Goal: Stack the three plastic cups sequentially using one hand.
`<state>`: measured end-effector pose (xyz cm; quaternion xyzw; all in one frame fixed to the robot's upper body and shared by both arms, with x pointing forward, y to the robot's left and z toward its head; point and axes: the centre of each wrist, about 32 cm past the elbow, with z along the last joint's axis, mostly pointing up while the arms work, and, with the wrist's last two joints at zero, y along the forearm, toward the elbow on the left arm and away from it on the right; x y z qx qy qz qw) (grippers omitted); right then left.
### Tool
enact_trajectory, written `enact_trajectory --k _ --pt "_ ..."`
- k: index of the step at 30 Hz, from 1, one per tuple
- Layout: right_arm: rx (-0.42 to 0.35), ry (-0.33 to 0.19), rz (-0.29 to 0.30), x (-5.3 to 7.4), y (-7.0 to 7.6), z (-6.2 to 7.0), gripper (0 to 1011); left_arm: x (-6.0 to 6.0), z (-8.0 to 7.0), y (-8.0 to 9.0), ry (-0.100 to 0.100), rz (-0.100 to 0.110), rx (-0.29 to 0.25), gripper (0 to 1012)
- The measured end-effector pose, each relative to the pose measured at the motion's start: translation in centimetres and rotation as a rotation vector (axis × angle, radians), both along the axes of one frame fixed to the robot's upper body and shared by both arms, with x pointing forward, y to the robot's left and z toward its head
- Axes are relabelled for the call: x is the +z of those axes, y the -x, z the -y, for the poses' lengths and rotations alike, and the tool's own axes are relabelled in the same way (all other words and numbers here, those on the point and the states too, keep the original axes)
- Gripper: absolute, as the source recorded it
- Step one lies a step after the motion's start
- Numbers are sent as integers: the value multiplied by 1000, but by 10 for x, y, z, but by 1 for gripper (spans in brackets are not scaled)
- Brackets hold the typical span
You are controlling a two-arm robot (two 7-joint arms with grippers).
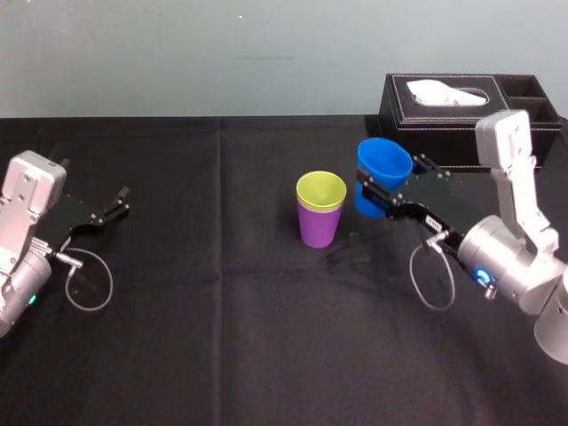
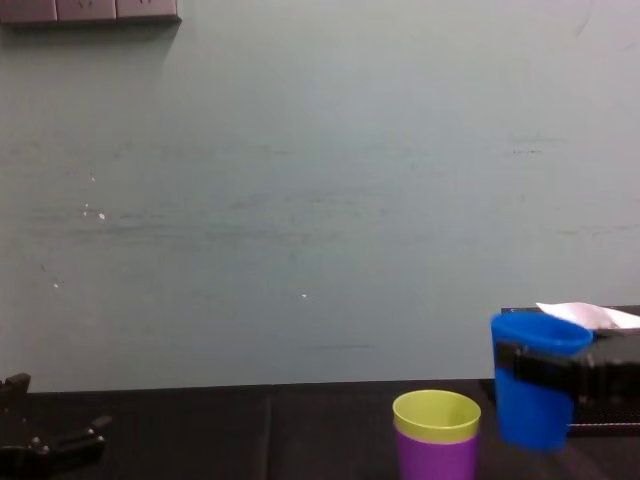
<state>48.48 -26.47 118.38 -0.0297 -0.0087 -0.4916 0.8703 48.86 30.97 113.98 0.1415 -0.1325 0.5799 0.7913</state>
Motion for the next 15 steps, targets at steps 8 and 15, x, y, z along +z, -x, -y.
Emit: enact_trajectory --k 8,15 --pt "65 -24 6 26 -4 -9 723 0 0 0 0 0 0 1011" --pt "106 -27 -2 34 -12 -23 723 0 0 0 0 0 0 1011"
